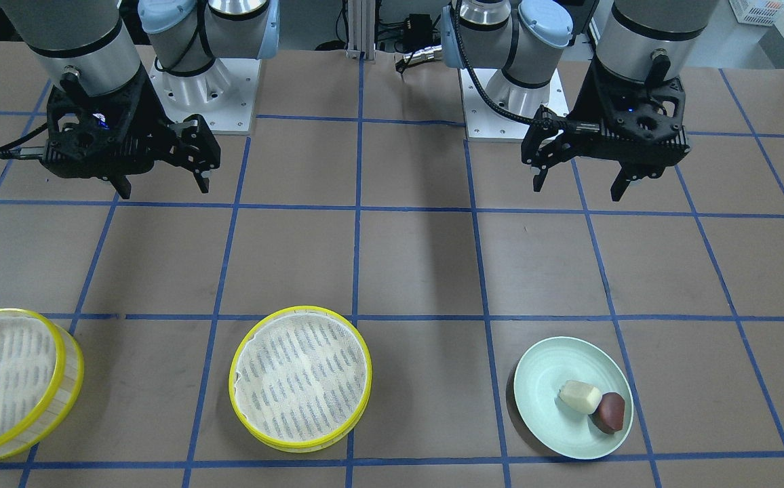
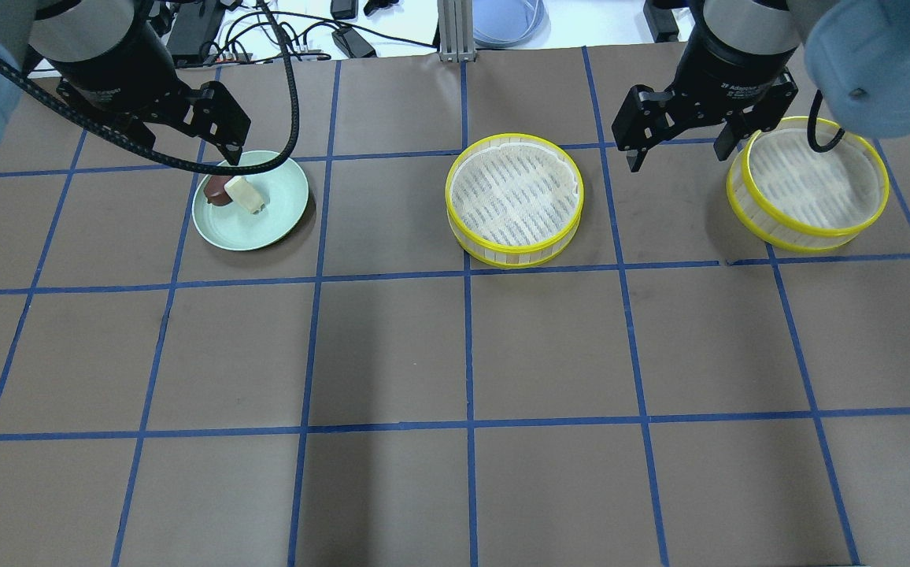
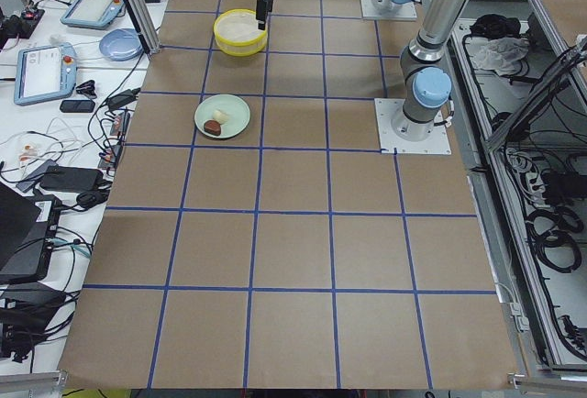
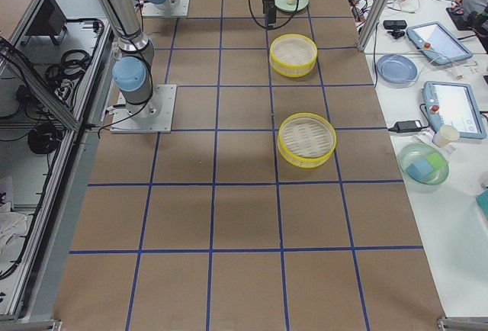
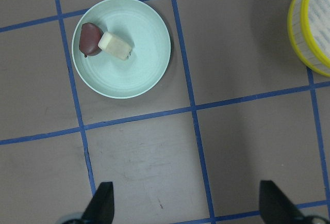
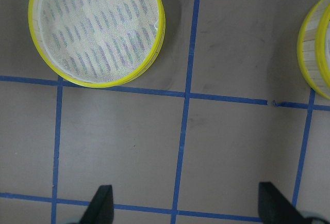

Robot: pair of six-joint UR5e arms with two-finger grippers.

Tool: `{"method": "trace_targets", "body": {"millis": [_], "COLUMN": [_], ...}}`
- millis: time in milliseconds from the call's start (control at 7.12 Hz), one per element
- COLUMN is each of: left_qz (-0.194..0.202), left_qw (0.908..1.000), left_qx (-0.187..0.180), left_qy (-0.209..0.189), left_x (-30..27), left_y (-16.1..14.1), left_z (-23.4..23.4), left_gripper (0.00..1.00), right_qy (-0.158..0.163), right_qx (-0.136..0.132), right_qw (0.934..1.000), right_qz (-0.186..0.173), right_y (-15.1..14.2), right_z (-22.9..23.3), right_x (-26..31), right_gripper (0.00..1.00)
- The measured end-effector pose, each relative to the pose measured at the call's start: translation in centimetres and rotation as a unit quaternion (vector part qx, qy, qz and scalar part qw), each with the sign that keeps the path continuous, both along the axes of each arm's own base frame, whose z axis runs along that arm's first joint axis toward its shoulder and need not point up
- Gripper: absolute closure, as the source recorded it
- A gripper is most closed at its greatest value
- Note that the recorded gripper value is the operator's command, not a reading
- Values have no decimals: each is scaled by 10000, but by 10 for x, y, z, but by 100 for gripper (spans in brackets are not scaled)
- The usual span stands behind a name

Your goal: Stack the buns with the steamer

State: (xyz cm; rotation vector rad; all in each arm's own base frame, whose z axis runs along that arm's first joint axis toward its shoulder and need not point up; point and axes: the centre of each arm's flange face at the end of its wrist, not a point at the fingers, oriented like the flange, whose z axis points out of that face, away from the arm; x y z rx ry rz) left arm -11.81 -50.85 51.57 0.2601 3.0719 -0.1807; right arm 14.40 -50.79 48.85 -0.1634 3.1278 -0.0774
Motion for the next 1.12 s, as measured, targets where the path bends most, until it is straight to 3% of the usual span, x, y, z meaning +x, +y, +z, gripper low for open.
{"method": "trace_targets", "body": {"millis": [1123], "left_qz": [228], "left_qw": [9997], "left_qx": [-41], "left_qy": [-68], "left_x": [23], "left_y": [0], "left_z": [7], "left_gripper": [0], "right_qy": [-2], "right_qx": [2], "right_qw": [10000], "right_qz": [-40], "right_y": [-2], "right_z": [-1], "right_x": [-5], "right_gripper": [1]}}
